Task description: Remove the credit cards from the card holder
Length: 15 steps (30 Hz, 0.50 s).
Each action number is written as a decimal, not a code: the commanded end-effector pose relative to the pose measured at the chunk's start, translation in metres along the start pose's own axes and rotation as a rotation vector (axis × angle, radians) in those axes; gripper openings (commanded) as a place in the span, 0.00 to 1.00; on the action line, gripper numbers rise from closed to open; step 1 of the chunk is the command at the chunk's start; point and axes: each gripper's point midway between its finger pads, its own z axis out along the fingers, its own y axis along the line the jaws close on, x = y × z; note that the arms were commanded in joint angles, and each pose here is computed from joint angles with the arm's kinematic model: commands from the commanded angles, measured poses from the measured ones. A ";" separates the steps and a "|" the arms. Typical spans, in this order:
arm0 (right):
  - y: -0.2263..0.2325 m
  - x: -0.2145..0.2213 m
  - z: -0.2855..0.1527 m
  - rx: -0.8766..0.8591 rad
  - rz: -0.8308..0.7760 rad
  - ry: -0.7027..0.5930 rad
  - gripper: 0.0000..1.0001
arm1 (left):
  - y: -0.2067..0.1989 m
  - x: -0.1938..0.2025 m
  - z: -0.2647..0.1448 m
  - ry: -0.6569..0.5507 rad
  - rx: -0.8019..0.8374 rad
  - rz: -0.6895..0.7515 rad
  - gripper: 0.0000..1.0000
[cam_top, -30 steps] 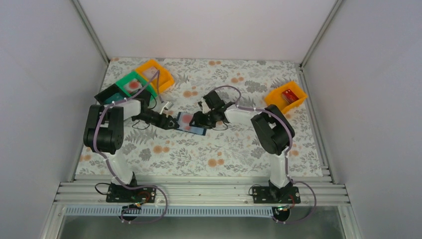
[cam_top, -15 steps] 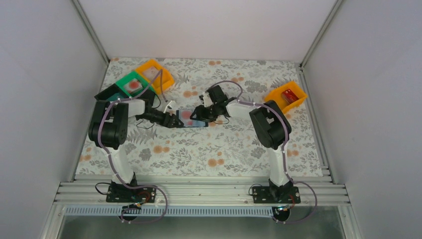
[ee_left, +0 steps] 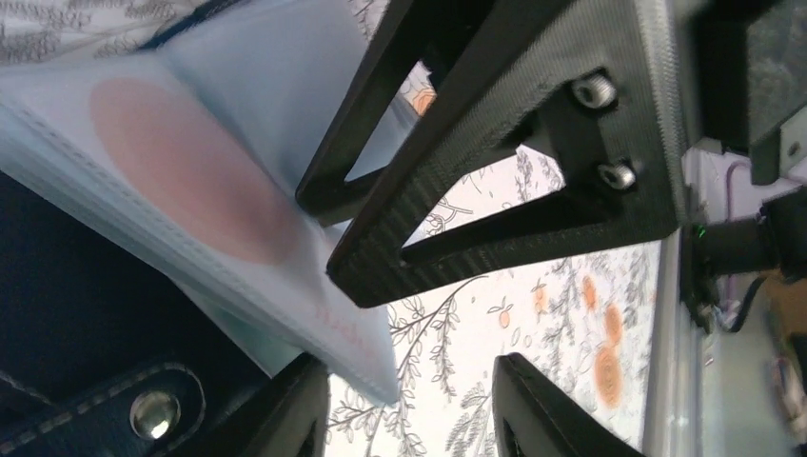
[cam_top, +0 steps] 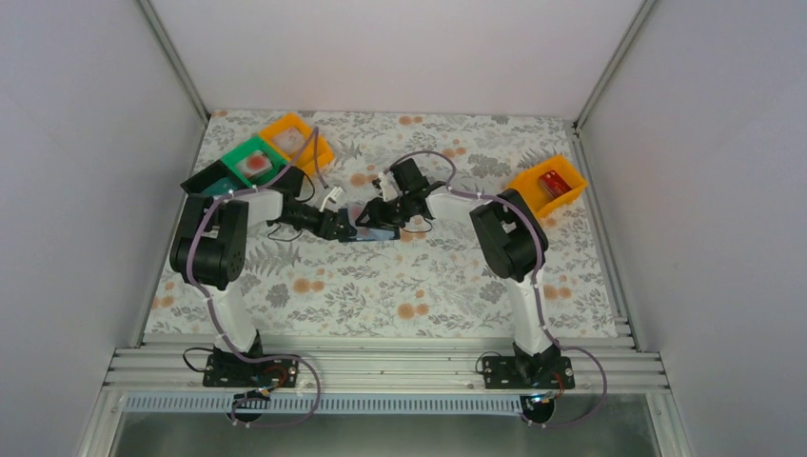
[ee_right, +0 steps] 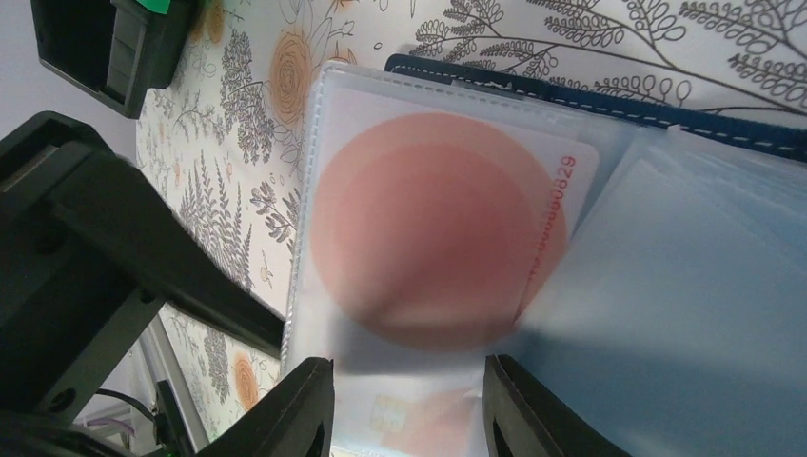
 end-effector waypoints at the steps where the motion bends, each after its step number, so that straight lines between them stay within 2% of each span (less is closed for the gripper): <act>1: 0.015 0.004 -0.004 0.009 0.007 0.012 0.42 | -0.015 -0.019 -0.003 -0.057 0.022 0.112 0.34; 2: 0.016 0.002 -0.006 0.016 0.009 0.003 0.42 | -0.013 -0.018 -0.002 -0.058 0.015 0.112 0.29; 4: 0.018 -0.001 -0.011 0.020 0.016 -0.013 0.42 | -0.010 -0.018 0.000 -0.060 0.011 0.114 0.26; 7: 0.020 -0.012 -0.025 0.058 0.025 -0.052 0.43 | -0.005 -0.019 0.001 -0.053 -0.006 0.113 0.26; 11: 0.021 -0.028 -0.050 0.143 -0.001 -0.137 0.49 | -0.004 -0.023 0.000 -0.058 -0.019 0.134 0.27; 15: 0.017 -0.036 -0.041 0.111 0.013 -0.115 0.55 | -0.009 -0.028 0.003 -0.061 -0.018 0.172 0.26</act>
